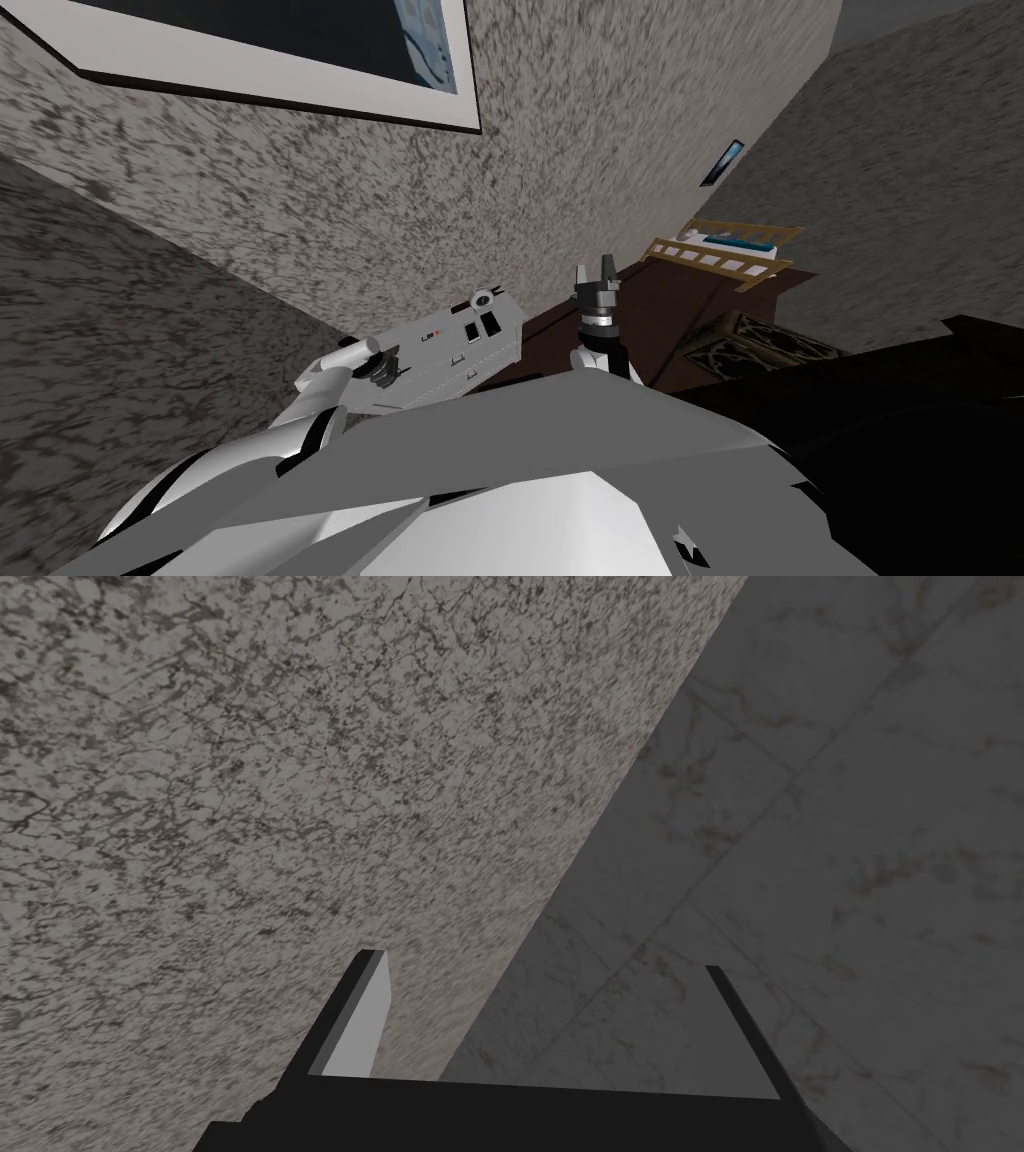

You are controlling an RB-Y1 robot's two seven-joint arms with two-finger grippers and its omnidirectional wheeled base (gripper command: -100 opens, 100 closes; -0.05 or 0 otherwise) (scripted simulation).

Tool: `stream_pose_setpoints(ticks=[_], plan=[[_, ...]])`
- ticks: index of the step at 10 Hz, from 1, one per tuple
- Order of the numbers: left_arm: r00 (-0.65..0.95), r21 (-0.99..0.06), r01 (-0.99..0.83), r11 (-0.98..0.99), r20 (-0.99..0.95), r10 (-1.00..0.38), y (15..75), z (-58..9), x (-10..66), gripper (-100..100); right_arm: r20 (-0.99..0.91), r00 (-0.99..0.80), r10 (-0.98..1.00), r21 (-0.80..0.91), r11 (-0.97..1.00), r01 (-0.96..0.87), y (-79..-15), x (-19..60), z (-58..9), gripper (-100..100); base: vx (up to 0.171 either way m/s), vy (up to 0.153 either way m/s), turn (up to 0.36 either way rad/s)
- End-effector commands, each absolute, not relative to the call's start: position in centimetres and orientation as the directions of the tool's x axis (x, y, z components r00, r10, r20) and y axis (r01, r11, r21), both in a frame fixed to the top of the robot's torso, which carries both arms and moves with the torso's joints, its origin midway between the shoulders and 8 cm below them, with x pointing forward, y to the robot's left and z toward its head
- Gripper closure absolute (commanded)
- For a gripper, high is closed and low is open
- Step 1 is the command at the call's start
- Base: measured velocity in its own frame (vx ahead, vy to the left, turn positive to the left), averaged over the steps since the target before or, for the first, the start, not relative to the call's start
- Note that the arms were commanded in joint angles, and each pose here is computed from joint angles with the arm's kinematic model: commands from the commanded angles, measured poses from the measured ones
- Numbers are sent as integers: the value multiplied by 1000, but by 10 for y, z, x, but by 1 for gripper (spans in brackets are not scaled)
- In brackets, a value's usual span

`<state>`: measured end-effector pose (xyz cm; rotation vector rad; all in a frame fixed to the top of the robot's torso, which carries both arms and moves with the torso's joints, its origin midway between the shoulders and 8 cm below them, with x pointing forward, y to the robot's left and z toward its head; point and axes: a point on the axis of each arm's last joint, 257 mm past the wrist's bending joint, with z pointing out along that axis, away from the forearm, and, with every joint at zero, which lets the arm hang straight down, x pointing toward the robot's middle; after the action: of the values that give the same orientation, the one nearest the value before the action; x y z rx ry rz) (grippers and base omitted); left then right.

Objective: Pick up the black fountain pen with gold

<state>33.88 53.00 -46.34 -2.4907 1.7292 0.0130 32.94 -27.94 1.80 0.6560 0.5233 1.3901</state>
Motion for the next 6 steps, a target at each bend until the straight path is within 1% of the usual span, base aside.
stream_pose_setpoints(ticks=[1,4,5,6], plan=[[320,-85,-946,-314,-67,-945,530,-459,339,100,42,119,992,694,56,-718,-279,329,18,0,115,-99,171],[252,-84,-966,-246,-68,-965,532,-449,339,100,42,119,992,694,56,-718,-279,329,18,0,120,-93,232],[265,-85,-962,-259,-68,-962,533,-450,339,100,42,119,992,694,56,-718,-279,329,18,0,44,-49,46],[262,-83,-963,-256,-68,-963,533,-450,338,0,42,119,992,694,56,-718,-279,329,18,0,8,-10,-7]])
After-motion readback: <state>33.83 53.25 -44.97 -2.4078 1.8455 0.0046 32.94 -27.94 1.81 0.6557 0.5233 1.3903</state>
